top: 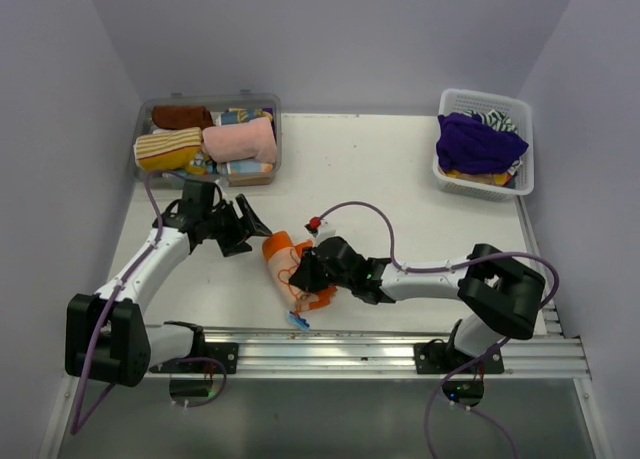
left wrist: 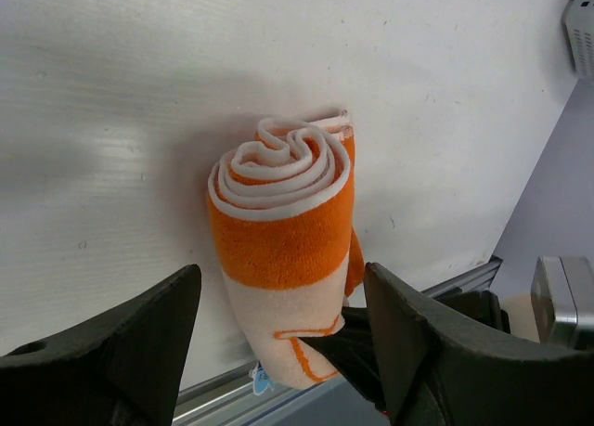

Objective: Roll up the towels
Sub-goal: Roll the towel

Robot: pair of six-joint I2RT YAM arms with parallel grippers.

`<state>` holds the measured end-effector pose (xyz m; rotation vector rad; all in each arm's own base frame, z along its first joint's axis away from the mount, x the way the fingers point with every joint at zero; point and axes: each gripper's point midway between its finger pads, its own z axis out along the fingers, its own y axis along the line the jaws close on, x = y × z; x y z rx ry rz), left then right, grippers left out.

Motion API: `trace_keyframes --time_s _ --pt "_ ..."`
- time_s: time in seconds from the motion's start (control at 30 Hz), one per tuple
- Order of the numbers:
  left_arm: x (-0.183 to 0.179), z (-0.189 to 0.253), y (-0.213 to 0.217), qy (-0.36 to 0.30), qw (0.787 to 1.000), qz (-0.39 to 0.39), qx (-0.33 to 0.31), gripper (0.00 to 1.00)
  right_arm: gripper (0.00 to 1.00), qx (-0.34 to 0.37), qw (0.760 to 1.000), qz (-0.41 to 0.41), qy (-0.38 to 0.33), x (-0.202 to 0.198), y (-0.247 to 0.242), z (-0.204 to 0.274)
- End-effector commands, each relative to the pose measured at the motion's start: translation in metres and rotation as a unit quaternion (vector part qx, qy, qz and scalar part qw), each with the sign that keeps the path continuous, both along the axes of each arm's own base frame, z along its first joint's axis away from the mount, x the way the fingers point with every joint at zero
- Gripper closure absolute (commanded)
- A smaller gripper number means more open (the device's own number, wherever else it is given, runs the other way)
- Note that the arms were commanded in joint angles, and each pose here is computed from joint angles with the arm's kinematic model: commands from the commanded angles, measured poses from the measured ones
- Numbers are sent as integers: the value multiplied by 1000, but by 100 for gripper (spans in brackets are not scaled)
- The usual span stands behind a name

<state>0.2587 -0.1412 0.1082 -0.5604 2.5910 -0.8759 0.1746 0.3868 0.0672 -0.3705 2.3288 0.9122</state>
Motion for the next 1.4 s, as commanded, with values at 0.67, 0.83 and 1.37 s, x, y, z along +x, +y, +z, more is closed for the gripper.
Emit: trace_keyframes --time_s 0.67,0.83,1.37 --pt "-24 -28 -65 10 993 -101 -60 17 100 195 955 40 222 -18 -27 -35" --pt "-22 -41 -71 25 993 -104 -58 30 99 178 959 44 216 -15 -27 -34" --pt "-28 -50 -69 40 992 -108 -49 64 36 -70 996 -26 58 11 -118 13"
